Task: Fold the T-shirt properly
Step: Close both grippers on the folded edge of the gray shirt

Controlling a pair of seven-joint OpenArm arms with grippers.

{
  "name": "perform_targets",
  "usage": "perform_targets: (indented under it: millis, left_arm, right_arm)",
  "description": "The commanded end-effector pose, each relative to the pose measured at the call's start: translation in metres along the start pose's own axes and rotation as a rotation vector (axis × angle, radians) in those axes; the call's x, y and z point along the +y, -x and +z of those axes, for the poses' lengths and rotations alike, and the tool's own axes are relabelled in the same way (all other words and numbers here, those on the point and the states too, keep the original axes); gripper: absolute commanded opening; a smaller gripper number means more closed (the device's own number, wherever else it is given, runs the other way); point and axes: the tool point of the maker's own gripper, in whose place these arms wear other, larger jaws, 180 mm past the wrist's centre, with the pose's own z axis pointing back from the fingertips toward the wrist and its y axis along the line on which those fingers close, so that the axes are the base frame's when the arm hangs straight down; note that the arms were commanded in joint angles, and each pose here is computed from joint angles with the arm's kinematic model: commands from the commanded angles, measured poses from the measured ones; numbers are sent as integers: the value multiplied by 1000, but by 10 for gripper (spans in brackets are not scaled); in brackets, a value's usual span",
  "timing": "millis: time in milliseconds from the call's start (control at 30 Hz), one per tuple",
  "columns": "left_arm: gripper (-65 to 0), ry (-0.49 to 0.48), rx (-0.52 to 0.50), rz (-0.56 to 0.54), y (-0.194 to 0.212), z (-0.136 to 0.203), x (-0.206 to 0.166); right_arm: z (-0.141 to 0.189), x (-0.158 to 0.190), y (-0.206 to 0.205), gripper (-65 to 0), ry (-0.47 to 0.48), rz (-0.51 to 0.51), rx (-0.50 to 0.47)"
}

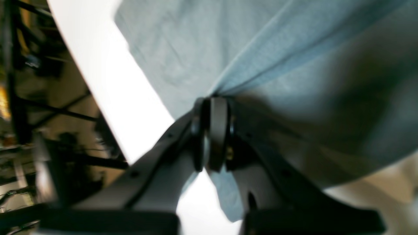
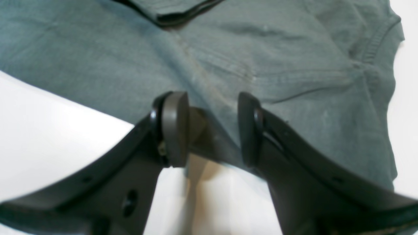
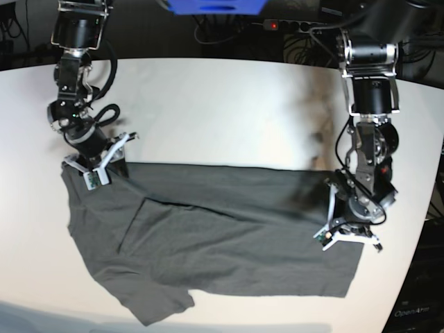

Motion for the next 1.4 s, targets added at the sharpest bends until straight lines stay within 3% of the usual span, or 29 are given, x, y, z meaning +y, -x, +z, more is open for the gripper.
perform_targets:
  millis: [0,367,600,800,1367]
  left_arm:
    - [-624,-51,-20,-13,-11,3,18]
    - [-624,-121,-31,-97,-35,3,42]
    - [-624,-135,7,-120,-17,5,52]
    - [-624,-79,68,-122,9,-6,40]
    - [-624,-81,53,-117,2,-6,40]
  right_arm:
    - [2,-7,-16,-422,14,9,-54]
    - [3,-6,-13,-422,12,7,-52]
    - [3,-6,-13,-422,12,7,-52]
    - [3,-6,-13,-422,12,7,-52]
    - [1,-6,-17,-422,12,8,-57]
